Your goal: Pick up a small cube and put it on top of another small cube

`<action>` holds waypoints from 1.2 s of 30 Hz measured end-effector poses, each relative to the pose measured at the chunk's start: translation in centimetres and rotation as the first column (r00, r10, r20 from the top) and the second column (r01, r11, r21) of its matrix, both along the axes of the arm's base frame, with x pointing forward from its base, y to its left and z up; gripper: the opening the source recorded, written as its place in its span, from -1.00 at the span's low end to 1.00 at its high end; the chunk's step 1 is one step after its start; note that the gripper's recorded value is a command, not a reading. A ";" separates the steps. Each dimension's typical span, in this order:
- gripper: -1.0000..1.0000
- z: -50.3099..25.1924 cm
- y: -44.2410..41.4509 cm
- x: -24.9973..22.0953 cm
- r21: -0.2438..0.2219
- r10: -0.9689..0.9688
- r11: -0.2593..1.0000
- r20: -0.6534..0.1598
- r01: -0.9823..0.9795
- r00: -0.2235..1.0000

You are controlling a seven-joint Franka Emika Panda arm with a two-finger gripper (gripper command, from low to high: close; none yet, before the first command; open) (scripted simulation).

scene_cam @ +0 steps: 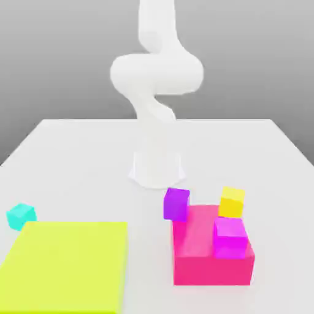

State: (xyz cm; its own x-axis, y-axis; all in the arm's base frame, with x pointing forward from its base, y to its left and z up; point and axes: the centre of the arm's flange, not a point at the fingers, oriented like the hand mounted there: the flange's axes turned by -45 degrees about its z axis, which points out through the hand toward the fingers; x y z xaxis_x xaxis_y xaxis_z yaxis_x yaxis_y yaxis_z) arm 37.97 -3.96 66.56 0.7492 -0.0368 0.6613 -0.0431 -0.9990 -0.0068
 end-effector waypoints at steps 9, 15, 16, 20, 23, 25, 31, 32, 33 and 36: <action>0.00 -18.8 -15.4 3.9 0.009 -0.124 0.991 -0.273 0.132 0.954; 0.00 -31.4 -24.1 -0.6 0.017 -0.197 0.974 -0.441 0.228 0.876; 0.00 -33.5 -25.2 -1.8 0.018 -0.207 0.970 -0.468 0.243 0.859; 0.00 -41.2 -29.3 -8.3 0.022 -0.250 0.947 -0.572 0.319 0.781; 0.00 -46.2 -30.8 -13.2 0.022 -0.261 0.934 -0.642 0.358 0.721; 0.00 -48.5 -31.1 -14.2 0.019 -0.262 0.932 -0.656 0.362 0.708; -1.00 -53.1 -31.1 -14.6 0.020 -0.261 0.931 -0.661 0.365 0.704; -1.00 -53.1 -31.1 -14.6 0.021 -0.261 0.931 -0.661 0.365 0.704; -1.00 -53.1 -31.1 -14.6 0.021 -0.261 0.931 -0.661 0.365 0.704; -1.00 -53.4 -31.0 -14.6 0.023 -0.260 0.931 -0.662 0.365 0.703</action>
